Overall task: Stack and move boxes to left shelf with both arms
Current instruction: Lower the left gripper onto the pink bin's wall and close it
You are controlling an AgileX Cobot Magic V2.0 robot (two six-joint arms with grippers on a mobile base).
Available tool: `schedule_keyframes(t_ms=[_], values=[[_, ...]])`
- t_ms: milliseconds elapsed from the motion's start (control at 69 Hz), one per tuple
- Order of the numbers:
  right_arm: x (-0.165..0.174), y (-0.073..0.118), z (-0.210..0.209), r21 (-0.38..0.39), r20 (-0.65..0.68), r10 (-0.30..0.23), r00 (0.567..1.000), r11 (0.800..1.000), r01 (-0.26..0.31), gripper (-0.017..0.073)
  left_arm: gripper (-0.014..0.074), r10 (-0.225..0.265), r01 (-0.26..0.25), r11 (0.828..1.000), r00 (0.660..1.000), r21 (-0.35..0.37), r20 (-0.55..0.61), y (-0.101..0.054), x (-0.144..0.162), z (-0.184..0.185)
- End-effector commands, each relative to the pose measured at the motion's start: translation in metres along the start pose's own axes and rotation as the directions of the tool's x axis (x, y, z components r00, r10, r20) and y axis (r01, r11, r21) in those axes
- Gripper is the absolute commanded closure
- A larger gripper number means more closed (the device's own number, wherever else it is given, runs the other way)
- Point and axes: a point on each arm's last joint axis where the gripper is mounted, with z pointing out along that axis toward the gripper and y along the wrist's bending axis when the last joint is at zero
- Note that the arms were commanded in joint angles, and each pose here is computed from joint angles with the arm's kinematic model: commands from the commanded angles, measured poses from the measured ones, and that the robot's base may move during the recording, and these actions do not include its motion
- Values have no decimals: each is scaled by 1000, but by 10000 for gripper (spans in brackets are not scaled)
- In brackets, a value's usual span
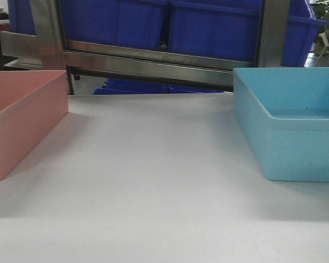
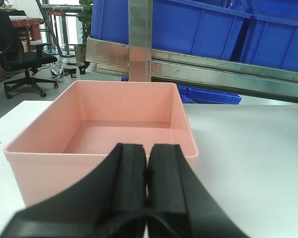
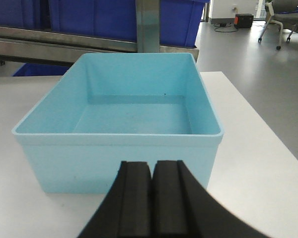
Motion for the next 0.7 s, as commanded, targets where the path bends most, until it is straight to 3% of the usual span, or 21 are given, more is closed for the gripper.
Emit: schedule_keyframes(t_ms=[0, 275, 435, 551, 681], values=[[-8, 1, -1, -13, 92, -16, 996, 1000, 18, 510, 607, -14, 14, 1000, 997, -8, 79, 1, 0, -1], [-8, 1, -1, -13, 92, -16, 996, 1000, 18, 510, 607, -13, 14, 1000, 996, -10, 90, 1, -1, -1], [-8, 1, -1, -13, 92, -16, 996, 1000, 18, 510, 607, -11, 17, 999, 983, -27, 185, 3, -10, -2], [-8, 1, -1, -13, 92, -16, 996, 1000, 18, 510, 606, -8, 22, 999, 955, -41, 297, 4, -31, -5], [-8, 1, -1, -12, 92, -17, 996, 1000, 19, 510, 600, 11, -8, 1000, 971, -16, 237, 1, -70, -2]])
